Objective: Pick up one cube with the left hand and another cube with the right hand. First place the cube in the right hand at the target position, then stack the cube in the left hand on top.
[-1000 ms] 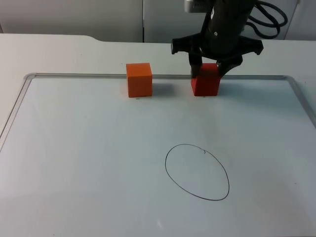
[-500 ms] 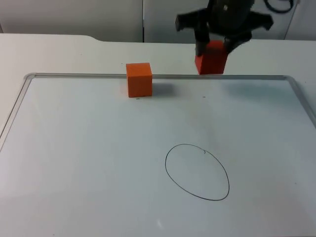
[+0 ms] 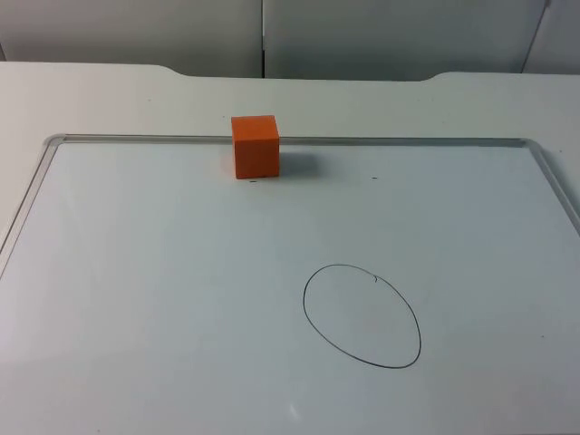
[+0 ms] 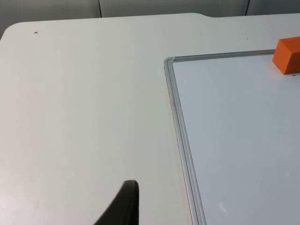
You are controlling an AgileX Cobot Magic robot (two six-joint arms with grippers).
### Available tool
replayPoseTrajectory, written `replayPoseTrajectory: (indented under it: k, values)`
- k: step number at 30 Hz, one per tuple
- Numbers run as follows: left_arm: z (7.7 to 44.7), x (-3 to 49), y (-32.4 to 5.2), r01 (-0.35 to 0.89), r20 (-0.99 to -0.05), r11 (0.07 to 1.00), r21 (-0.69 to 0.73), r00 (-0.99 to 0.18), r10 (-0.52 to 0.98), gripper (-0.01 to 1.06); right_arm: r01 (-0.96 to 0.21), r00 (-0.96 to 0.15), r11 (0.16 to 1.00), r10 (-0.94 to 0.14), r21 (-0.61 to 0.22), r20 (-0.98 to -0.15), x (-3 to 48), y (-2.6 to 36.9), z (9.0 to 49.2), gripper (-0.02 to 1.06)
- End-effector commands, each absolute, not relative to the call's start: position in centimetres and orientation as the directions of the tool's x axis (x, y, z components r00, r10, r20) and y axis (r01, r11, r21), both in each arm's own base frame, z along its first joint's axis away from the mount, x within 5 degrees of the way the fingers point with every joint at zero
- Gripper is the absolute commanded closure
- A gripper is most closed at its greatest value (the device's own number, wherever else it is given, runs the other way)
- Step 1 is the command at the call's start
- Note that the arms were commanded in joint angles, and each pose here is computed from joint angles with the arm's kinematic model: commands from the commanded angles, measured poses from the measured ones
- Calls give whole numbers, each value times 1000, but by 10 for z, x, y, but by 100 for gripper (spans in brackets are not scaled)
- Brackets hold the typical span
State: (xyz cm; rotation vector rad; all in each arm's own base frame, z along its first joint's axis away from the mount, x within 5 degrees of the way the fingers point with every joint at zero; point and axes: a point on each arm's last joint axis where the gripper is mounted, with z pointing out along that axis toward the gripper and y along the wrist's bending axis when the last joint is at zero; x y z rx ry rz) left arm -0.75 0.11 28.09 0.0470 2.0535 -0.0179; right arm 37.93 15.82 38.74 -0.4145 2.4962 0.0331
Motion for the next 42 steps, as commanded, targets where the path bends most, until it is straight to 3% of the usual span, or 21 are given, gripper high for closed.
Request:
replayPoseTrajectory:
  k: [1,6,14,24,30,42]
  values:
    - [279,-7,1,37,-888,999,9,-460,25,6,-310,-722,950,-267,-48,-638,356,149,424,105]
    - [279,-7,1,37,-888,999,9,-460,25,6,-295,-658,954,-243,-53,-713,300,122,462,105]
    - [279,-7,1,37,-888,999,9,-460,25,6,-255,-687,960,-264,-116,-677,231,84,439,105]
    - [279,-7,1,37,-888,999,9,-460,25,6,-298,-648,953,-244,-55,-722,146,53,426,105]
    - [279,-7,1,37,-888,999,9,-460,25,6,-314,-613,949,-215,-15,-760,117,44,422,105]
    - [279,-7,1,37,-888,999,9,-460,25,6,-459,-600,888,-316,-7,-735,100,49,392,105]
